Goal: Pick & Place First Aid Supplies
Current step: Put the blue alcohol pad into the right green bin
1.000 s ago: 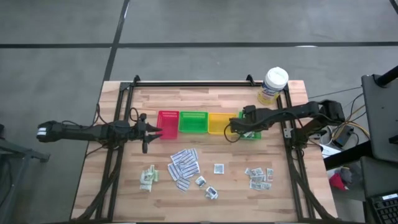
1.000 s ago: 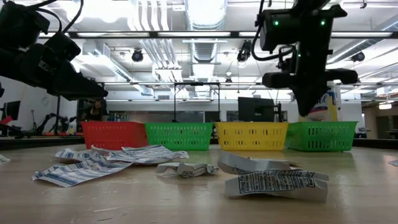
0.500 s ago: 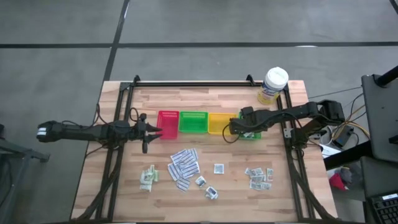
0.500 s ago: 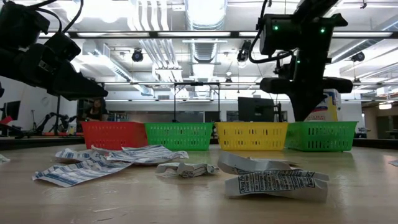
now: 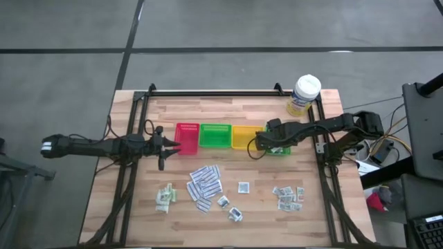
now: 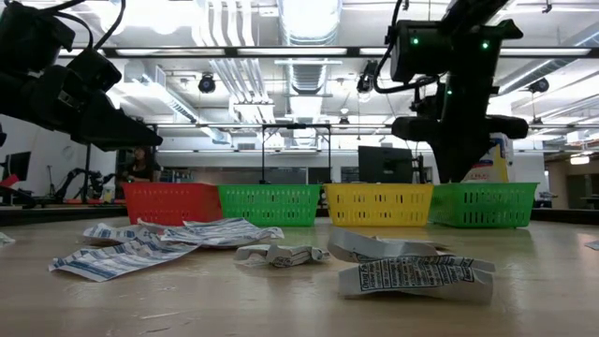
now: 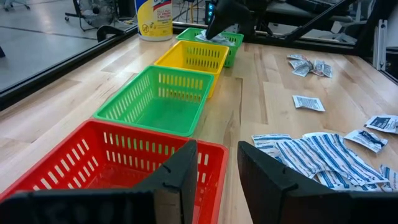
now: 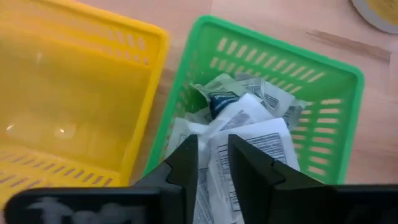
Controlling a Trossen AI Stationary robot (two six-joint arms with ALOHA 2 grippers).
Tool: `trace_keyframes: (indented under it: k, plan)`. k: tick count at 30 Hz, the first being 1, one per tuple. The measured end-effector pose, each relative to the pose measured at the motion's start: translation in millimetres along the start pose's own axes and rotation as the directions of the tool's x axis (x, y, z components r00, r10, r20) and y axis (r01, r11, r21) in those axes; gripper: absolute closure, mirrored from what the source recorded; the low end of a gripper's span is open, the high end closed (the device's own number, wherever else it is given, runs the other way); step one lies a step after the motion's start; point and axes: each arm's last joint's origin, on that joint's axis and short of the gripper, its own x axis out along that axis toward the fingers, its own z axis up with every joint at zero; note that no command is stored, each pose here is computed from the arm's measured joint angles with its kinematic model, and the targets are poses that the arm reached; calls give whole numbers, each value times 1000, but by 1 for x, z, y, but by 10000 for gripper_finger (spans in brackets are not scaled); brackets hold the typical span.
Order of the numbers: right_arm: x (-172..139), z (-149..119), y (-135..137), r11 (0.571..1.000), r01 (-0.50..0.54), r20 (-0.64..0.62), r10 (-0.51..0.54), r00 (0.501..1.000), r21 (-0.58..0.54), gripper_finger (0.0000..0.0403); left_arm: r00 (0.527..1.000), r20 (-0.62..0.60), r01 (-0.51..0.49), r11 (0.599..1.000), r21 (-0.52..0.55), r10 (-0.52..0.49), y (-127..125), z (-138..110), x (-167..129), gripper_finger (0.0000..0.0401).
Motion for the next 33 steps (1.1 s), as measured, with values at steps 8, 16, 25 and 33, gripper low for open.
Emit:
trace_keyframes:
  k: [8, 16, 25, 33]
  plan:
    - [-31, 16, 13, 988, -109, -65, 103, 993, -110, 287, 1000, 0, 0, 1000, 0, 0, 0, 0, 0, 288]
    - [-74, 28, 25, 968, -177, -56, 170, 984, -177, 299, 1000, 0, 0, 1000, 0, 0, 0, 0, 0, 288]
    - [-113, 8, 39, 850, -294, -53, 303, 952, -437, 316, 1000, 0, 0, 1000, 0, 0, 0, 0, 0, 288]
    - [-128, -18, 43, 697, -311, -78, 346, 935, -646, 319, 1000, 0, 0, 1000, 0, 0, 0, 0, 0, 288]
